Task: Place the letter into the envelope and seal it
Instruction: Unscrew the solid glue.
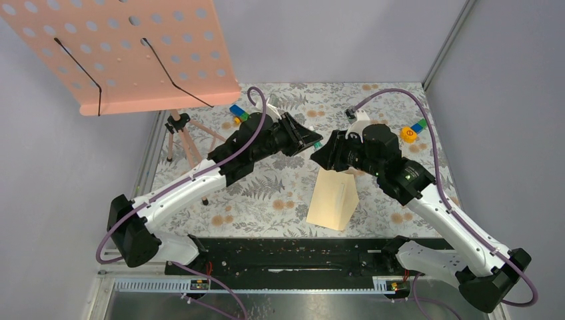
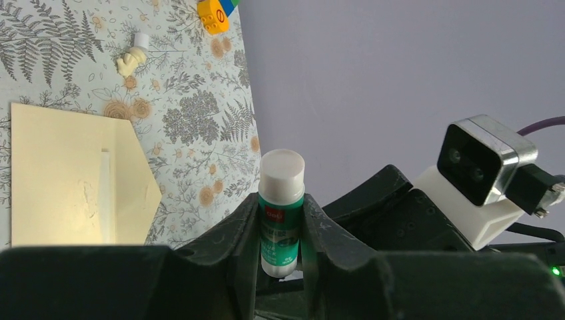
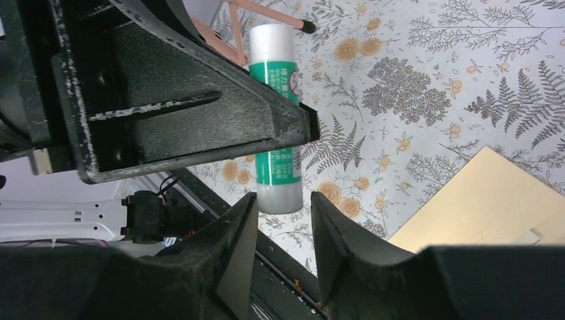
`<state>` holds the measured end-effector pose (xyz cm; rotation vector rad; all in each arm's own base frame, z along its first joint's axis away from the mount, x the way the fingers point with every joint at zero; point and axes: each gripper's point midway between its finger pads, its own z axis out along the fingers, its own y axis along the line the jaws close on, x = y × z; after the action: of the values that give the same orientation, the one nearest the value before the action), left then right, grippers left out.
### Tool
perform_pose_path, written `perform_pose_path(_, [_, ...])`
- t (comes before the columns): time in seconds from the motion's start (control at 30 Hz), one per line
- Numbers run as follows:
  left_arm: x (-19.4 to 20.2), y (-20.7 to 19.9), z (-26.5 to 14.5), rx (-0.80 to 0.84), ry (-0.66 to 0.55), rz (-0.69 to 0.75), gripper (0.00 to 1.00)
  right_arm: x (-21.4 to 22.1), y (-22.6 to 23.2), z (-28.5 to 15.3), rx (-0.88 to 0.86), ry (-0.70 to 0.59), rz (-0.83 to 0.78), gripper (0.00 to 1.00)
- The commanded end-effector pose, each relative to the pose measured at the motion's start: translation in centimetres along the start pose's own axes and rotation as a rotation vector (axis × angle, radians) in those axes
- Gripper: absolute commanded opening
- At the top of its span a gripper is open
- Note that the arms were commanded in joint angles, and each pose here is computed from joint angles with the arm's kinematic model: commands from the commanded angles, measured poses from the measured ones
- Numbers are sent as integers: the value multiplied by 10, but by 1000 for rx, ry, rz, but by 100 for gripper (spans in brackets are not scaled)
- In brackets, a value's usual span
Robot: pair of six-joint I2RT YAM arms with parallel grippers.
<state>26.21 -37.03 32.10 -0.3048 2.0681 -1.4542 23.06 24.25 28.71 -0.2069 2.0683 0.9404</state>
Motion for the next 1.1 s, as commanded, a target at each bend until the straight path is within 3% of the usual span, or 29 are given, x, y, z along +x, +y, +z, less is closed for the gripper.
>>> perform_pose_path(0.0, [-16,-34,-17,112,-57,32,0,-24,15,-3,-33,-75,-21,42])
perform_pose_path(0.53, [-11,-35,-18,144,-35,36,0,-30,20,-4,-41,-87,-11,41])
perform_pose_path(0.7, [-9,-38,-18,155,-26,49,0,-31,21,-2,-44,-85,-2,30])
perform_pose_path(0.8, [-9,-37,-18,154,-26,51,0,-33,23,-1,-49,-83,-1,37])
perform_pose_path(0.97, [-9,-37,-19,153,-25,55,0,-33,23,2,-45,-73,-1,38])
perform_pose_path(1.07, [-10,-36,-19,143,-30,59,0,-32,22,3,-32,-60,-3,20])
